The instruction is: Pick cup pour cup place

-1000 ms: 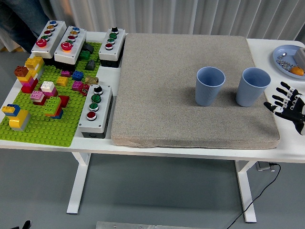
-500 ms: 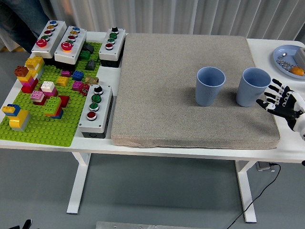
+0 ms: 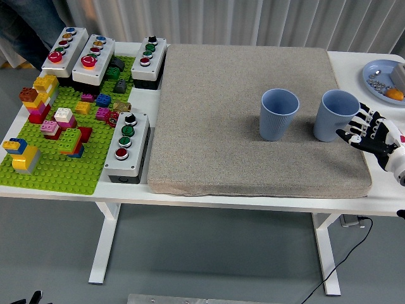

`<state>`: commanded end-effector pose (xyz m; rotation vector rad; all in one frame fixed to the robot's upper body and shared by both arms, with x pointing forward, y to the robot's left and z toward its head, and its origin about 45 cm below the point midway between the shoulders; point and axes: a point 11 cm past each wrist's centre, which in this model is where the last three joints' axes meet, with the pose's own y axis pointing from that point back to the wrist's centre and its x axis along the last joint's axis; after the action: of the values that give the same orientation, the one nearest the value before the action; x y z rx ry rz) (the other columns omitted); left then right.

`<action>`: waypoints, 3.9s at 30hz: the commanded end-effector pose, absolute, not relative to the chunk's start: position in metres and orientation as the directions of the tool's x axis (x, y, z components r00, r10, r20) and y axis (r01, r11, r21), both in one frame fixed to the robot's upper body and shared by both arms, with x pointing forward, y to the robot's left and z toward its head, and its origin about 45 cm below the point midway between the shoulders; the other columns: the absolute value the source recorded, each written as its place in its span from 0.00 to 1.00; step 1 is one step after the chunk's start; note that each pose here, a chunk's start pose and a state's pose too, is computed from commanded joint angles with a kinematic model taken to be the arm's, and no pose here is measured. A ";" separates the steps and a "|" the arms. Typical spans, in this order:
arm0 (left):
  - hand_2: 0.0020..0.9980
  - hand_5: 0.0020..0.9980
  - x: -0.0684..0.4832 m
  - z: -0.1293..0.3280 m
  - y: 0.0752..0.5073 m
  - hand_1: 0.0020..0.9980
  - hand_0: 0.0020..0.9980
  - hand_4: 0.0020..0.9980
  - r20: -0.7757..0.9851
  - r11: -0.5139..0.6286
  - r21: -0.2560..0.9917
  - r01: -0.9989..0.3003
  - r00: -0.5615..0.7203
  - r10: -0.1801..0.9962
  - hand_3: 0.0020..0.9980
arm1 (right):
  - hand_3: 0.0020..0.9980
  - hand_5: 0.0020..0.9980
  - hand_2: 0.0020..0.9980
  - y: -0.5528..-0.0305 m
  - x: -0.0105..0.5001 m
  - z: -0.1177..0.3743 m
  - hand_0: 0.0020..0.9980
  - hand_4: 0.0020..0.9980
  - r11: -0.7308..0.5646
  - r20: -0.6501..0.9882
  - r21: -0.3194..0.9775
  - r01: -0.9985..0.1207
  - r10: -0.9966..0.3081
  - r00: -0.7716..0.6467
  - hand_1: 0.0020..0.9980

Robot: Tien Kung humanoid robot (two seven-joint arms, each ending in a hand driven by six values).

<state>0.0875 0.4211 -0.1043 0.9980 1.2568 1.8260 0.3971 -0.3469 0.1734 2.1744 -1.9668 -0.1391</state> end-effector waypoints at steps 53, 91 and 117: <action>0.74 1.00 0.090 -0.104 0.419 0.66 0.72 0.47 0.202 -0.286 0.951 -0.121 -0.458 0.866 0.66 | 0.95 0.34 0.91 -0.342 0.405 0.176 0.93 0.85 -0.096 0.054 0.206 -0.974 -0.993 0.109 0.85; 0.74 1.00 0.092 -0.104 0.419 0.66 0.72 0.47 0.200 -0.284 0.951 -0.124 -0.454 0.868 0.66 | 0.95 0.35 0.91 -0.332 0.409 0.172 0.93 0.85 -0.111 0.031 0.212 -0.971 -0.992 0.121 0.85; 0.74 1.00 0.093 -0.105 0.417 0.66 0.72 0.47 0.198 -0.282 0.951 -0.126 -0.453 0.869 0.66 | 0.94 0.35 0.91 -0.332 0.410 0.169 0.93 0.85 -0.104 0.018 0.214 -0.971 -0.994 0.110 0.85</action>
<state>0.0926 0.4174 -0.1045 0.9944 1.2486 1.8149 0.4101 -0.3317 0.1691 2.2052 -1.9782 -0.1945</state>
